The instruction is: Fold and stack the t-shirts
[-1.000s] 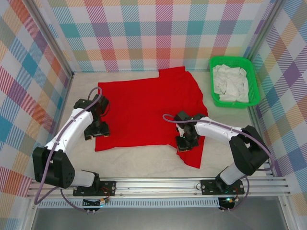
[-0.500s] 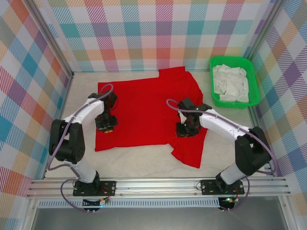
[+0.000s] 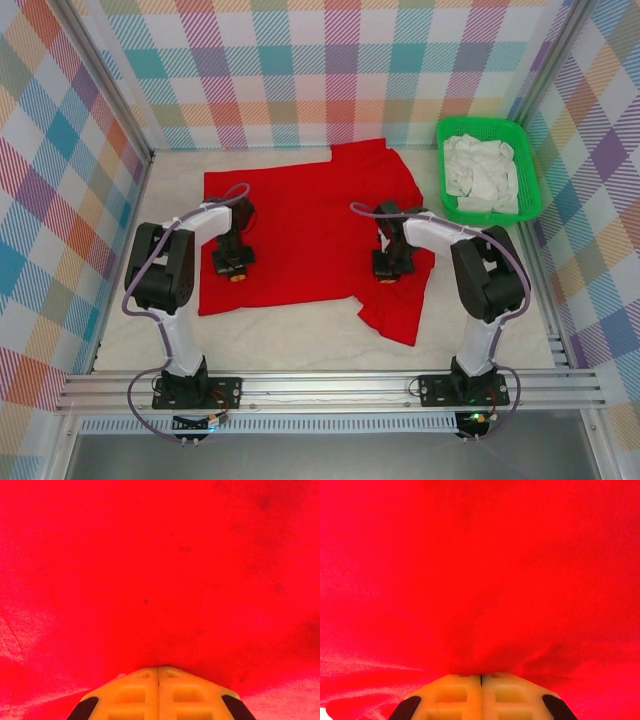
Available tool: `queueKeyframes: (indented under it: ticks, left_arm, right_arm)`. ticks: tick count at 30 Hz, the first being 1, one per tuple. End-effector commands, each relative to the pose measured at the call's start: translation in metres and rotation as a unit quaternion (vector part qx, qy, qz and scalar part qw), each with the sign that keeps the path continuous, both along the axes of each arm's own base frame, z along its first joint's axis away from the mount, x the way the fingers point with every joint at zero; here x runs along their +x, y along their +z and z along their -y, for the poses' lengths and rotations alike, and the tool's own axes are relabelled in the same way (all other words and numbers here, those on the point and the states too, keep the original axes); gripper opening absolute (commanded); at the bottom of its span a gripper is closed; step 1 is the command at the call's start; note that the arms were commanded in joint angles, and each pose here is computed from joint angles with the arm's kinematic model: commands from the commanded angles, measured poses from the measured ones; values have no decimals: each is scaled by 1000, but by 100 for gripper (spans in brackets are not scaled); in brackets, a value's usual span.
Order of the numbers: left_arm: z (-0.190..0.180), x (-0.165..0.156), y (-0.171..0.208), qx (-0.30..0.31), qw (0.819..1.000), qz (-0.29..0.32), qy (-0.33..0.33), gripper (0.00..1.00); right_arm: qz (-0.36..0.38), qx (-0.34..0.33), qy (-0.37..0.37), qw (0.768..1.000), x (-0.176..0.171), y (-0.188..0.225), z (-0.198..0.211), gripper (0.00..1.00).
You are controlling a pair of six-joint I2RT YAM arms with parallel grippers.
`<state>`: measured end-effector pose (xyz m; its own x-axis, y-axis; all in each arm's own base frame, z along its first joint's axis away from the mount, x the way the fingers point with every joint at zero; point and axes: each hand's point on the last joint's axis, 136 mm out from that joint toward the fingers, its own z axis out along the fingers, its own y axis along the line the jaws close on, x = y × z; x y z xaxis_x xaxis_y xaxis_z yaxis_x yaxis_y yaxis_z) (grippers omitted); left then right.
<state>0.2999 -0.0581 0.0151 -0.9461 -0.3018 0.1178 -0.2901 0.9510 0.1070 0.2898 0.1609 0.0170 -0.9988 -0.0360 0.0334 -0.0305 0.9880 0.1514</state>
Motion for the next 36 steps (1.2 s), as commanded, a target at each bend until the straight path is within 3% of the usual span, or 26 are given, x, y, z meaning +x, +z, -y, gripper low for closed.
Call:
queueKeyframes:
  ticks: [1,6,13,18,23,29,33,36]
  left_arm:
    - [-22,7,-26,64,998,-17,-4,4]
    - [-43,43,-13,119,993,8,-14,3]
    - [-43,94,-1,127,989,70,-39,0]
    - [-35,107,15,108,987,111,-39,0]
    - [-18,114,65,74,978,188,-47,0]
    - [-12,123,130,57,962,264,-43,16]
    - [-16,135,140,70,957,278,-41,19]
    - [-13,157,132,65,957,278,-43,19]
  right_arm:
    - [7,-23,-13,1000,22,-9,18,0]
    - [24,-12,-25,999,55,0,21,0]
    - [31,-12,-23,999,85,-1,20,0]
    - [32,-11,-23,999,89,-1,20,0]
    - [61,20,-7,998,95,33,10,0]
    - [98,59,23,993,111,84,-5,2]
    - [117,69,23,990,135,99,-8,2]
    - [144,76,9,987,172,109,-3,0]
